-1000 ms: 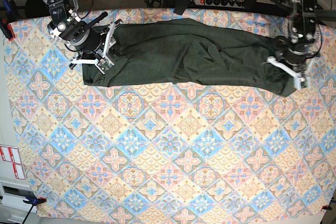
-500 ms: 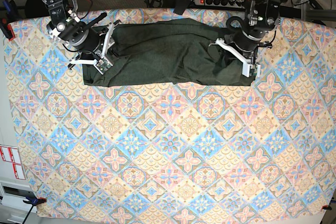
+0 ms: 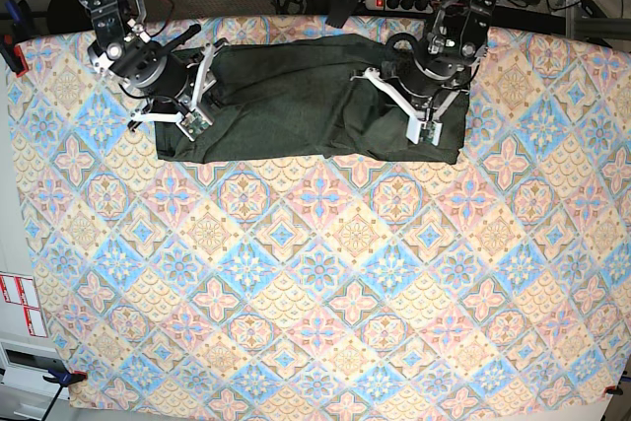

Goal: Fold the T-shirt properly
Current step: 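Grasp the strip end with the left gripper and fold it toward the middle, then grasp the strip end near the right gripper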

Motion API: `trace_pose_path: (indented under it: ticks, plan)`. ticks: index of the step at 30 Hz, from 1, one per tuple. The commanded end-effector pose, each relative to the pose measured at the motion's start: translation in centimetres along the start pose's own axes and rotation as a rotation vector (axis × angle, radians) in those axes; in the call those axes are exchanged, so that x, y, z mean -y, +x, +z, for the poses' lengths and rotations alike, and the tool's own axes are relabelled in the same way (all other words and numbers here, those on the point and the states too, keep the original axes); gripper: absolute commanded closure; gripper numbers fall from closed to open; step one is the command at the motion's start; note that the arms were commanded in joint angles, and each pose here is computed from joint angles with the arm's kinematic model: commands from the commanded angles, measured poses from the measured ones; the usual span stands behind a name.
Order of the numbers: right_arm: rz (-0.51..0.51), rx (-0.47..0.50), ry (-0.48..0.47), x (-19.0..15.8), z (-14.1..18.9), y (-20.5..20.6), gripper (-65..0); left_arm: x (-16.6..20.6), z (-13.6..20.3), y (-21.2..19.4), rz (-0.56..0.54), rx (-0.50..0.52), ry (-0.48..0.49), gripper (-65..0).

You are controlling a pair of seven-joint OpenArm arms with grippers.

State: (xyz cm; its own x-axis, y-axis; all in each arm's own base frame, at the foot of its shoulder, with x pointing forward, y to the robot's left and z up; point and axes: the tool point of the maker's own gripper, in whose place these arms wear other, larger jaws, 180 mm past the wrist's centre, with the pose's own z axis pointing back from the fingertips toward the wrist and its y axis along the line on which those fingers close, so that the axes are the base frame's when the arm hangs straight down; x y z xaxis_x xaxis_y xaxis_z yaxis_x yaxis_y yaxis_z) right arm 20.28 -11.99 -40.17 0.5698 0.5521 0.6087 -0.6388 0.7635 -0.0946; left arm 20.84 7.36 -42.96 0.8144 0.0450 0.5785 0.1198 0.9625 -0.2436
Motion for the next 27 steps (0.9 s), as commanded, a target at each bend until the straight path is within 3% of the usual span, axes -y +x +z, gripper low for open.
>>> trace_pose_path:
  ticks: [1, 8, 12, 18, 24, 27]
  plan:
    - [0.010, 0.041, -0.007, 0.3, 0.5, 1.1, -17.2, 0.6, 0.3, 0.9, -0.003, 0.031, -0.021, -4.4]
    - [0.011, 0.042, -0.008, 0.4, 0.5, 1.2, -17.2, 0.8, 0.9, 1.8, -0.022, 0.062, -0.022, -28.4]
    - [0.011, 0.041, -0.008, 0.4, 0.5, 1.1, -17.2, 0.6, 2.1, 3.6, -0.061, 0.111, -0.026, -36.7]
    - [0.008, 0.032, -0.018, 0.8, 0.5, 0.9, -17.5, -0.8, 4.0, 5.1, -0.074, 0.166, 0.005, -38.0]
    - [-0.026, 0.023, -0.100, 3.9, 1.4, 0.3, -17.8, -4.9, 4.9, 5.8, -0.034, 0.188, 0.112, -37.6]
    - [-0.035, 0.032, -0.141, 5.5, 1.8, 0.5, -21.0, -7.2, 5.7, 6.4, -0.010, 0.209, 0.173, -37.6]
